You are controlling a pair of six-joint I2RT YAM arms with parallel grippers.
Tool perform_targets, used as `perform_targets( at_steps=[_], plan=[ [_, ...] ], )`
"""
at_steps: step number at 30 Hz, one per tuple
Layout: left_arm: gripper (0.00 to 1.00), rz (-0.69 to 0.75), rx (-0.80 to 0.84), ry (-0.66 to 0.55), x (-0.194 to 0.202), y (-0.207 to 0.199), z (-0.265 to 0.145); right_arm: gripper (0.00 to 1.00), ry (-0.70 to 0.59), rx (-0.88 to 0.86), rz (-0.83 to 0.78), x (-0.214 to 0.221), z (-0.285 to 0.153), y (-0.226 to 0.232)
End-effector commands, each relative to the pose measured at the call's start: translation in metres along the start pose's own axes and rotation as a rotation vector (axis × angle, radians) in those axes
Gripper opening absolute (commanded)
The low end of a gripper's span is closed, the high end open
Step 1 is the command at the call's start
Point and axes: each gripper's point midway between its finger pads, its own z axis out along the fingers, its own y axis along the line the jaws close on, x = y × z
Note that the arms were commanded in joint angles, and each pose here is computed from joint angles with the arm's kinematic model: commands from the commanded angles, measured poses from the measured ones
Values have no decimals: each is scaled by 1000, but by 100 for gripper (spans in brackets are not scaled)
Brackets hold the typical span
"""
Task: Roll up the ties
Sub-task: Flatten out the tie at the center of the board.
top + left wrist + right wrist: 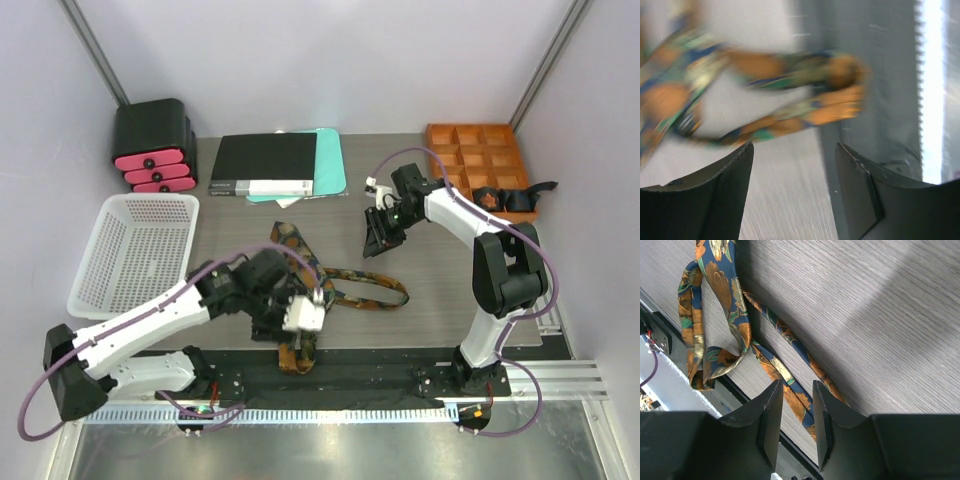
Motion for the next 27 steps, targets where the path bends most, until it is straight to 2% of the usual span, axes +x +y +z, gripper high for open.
perform_targets(
  at_steps=[1,2,4,10,15,18,23,27],
  plan=[
    [67,-237,-226,-129,-4,90,-32,36,-47,-26,-50,-12,-11,13],
    [67,-315,-223,-142,8,111,-36,36,-45,-28,-56,-10,-10,15],
    [65,-318,-202,-122,19,123,-31,36,-40,-33,-57,-7,-7,16],
    [62,-176,-266,-140,23,156,-10,34,-9,-132,-61,3,3,40],
    [61,-235,-258,-113,38,153,2,48,19,-139,-150,12,38,83],
    [60,-352,-302,-127,46,154,2,51,25,-58,-183,9,59,83],
    [60,-708,-372,-290,62,175,-30,59,14,61,-248,14,83,79],
    [61,-837,-417,-379,69,180,-54,63,-10,139,-319,22,96,77]
  ],
)
